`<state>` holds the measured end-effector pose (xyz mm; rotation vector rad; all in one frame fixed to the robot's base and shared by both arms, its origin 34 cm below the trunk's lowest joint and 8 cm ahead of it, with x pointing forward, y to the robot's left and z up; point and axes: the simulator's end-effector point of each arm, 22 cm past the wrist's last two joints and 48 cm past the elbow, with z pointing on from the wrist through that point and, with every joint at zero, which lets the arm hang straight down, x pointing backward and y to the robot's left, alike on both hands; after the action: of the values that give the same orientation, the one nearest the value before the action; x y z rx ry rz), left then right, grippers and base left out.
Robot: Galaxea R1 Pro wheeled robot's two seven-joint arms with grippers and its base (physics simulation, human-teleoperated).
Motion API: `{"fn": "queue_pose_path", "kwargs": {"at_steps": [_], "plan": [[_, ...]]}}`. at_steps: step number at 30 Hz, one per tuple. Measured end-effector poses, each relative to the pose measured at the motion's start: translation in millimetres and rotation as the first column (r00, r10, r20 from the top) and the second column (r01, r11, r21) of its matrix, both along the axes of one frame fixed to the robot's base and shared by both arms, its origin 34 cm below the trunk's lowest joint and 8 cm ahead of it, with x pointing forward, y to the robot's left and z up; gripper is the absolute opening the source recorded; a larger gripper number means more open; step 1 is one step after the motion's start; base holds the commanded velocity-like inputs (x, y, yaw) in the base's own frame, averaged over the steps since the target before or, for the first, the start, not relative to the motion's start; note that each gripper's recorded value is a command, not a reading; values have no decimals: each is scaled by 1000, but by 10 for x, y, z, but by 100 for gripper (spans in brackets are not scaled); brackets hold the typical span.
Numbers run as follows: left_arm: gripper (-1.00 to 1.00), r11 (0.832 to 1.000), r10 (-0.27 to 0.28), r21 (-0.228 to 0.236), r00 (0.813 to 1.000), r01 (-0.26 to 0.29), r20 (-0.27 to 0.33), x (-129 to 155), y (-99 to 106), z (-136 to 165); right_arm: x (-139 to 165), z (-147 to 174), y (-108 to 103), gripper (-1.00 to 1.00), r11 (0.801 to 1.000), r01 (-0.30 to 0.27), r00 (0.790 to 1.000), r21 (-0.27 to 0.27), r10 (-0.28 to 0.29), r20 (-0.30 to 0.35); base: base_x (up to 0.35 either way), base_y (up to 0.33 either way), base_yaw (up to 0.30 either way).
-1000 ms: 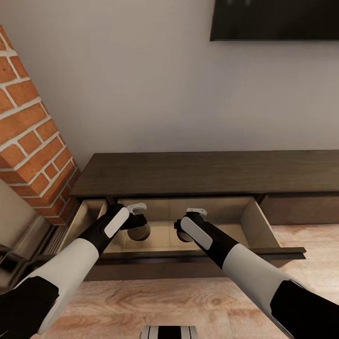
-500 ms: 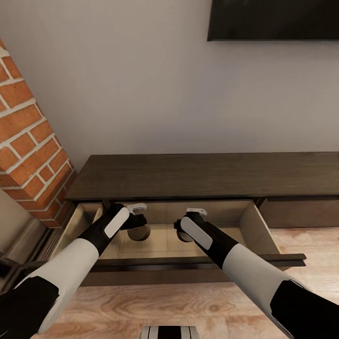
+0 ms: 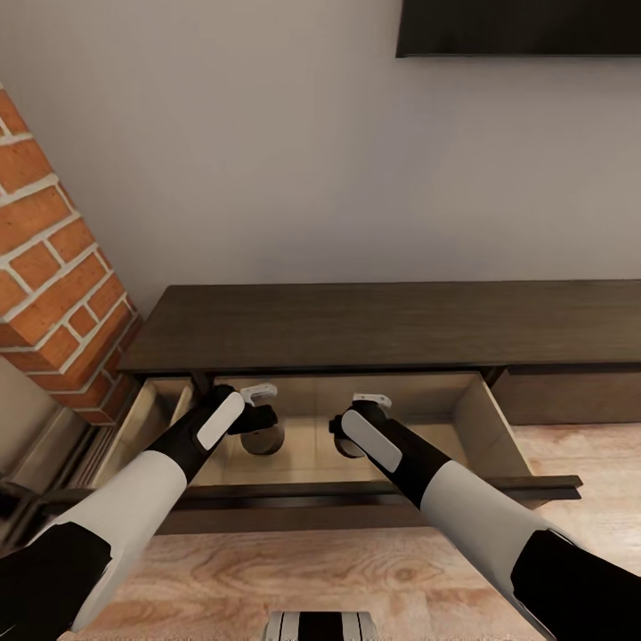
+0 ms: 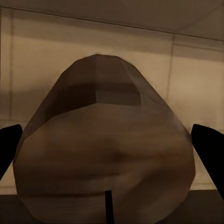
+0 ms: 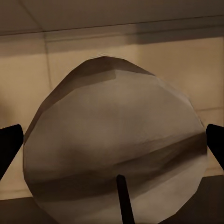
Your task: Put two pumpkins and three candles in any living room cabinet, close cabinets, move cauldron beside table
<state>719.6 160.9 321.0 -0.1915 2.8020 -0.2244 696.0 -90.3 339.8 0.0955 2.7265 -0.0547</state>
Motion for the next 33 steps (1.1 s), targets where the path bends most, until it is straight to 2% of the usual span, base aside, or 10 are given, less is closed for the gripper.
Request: {"fn": "queue_pose_path", "kwargs": {"at_steps": [13, 33], "plan": [[-100, 1000, -1, -2, 999, 1, -51, -99, -11, -343, -94, -337, 0, -100, 1000, 0, 999, 0, 0, -53, 0, 0, 0], [-100, 1000, -2, -3, 998, 2, -59, -117, -15, -394, -107, -386, 3, -100, 1000, -1, 998, 1, 1, -60, 0, 0, 0]]}}
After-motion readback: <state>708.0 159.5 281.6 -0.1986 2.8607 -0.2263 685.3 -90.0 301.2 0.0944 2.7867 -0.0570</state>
